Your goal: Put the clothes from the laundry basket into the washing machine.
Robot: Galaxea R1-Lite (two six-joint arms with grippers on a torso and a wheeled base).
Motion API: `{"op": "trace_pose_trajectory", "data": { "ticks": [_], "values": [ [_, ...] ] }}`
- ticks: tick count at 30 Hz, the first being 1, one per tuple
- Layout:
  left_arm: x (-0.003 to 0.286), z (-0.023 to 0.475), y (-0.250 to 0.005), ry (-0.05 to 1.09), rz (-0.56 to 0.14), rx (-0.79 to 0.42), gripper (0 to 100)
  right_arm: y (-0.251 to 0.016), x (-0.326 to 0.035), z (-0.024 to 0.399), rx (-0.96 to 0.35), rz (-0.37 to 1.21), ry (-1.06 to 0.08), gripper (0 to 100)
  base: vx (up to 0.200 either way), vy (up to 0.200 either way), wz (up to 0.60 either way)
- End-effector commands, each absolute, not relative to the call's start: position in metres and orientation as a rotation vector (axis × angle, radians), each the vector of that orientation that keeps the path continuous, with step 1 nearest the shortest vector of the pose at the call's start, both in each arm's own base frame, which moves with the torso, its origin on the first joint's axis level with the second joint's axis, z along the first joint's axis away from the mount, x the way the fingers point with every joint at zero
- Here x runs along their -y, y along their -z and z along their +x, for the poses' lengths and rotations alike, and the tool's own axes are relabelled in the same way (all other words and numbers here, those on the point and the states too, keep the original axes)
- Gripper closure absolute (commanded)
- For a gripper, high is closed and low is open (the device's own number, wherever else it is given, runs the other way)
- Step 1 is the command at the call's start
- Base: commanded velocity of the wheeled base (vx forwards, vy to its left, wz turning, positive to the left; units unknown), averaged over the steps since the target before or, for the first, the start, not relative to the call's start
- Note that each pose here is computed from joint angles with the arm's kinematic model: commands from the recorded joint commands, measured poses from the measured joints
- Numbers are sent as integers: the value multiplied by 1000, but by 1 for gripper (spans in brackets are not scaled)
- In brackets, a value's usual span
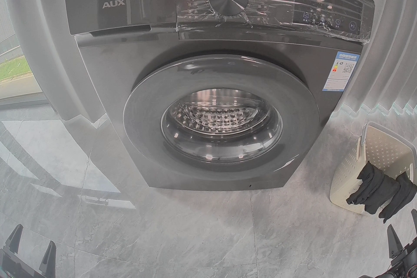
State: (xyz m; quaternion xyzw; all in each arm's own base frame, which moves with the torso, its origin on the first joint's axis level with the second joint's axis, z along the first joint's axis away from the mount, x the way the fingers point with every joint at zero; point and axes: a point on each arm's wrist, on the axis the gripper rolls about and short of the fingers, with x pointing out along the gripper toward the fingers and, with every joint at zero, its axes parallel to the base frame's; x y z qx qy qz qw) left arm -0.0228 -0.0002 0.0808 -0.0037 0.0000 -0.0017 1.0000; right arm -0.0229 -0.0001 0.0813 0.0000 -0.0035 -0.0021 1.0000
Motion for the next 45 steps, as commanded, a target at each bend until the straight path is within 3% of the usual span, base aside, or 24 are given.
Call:
{"op": "trace_pose_trajectory", "data": {
  "ticks": [1, 17, 20, 21, 22, 23, 26, 27, 29, 31, 32, 45],
  "values": [
    [0, -23, -75, 2, -8, 0, 0, -76, 0, -22, -9, 0, 2, 0, 200, 0, 0],
    [0, -23, -75, 3, -8, 0, 0, -79, 0, -22, 6, -14, -14, 0, 25, 0, 0],
    [0, -23, -75, 3, -8, 0, 0, -143, -1, -38, 216, -11, -25, 0, 0, 0, 0],
    [0, -23, -75, 3, -8, 0, 0, -161, -1, -38, 221, -6, -35, 0, 0, 0, 0],
    [0, -23, -75, 3, -8, 0, 0, -161, -1, -38, 221, -6, -35, 0, 0, 0, 0],
    [0, -23, -75, 2, -6, 0, 0, -179, 0, -25, 165, 16, -92, 0, 0, 0, 0],
    [0, -23, -75, 3, -8, 0, 0, -183, -4, 3, -2, 125, -295, 0, 0, 0, 0],
    [0, -23, -75, 3, -8, 0, 0, -183, -4, 3, -2, 125, -295, 0, 0, 0, 0],
    [0, -23, -75, 3, -8, 0, 0, -187, -11, 33, -173, 206, -369, 0, 0, 0, 0],
    [0, -23, -75, 3, -8, 0, 0, -187, -11, 33, -173, 206, -369, 0, 0, 0, 0],
    [0, -23, -75, 3, -8, 0, 0, -191, -21, 67, -291, 214, -388, 0, 0, 0, 0],
    [0, -23, -75, 3, -8, 0, 0, -186, -62, 168, -341, 155, -529, 0, 0, 0, 0]
  ]
}}
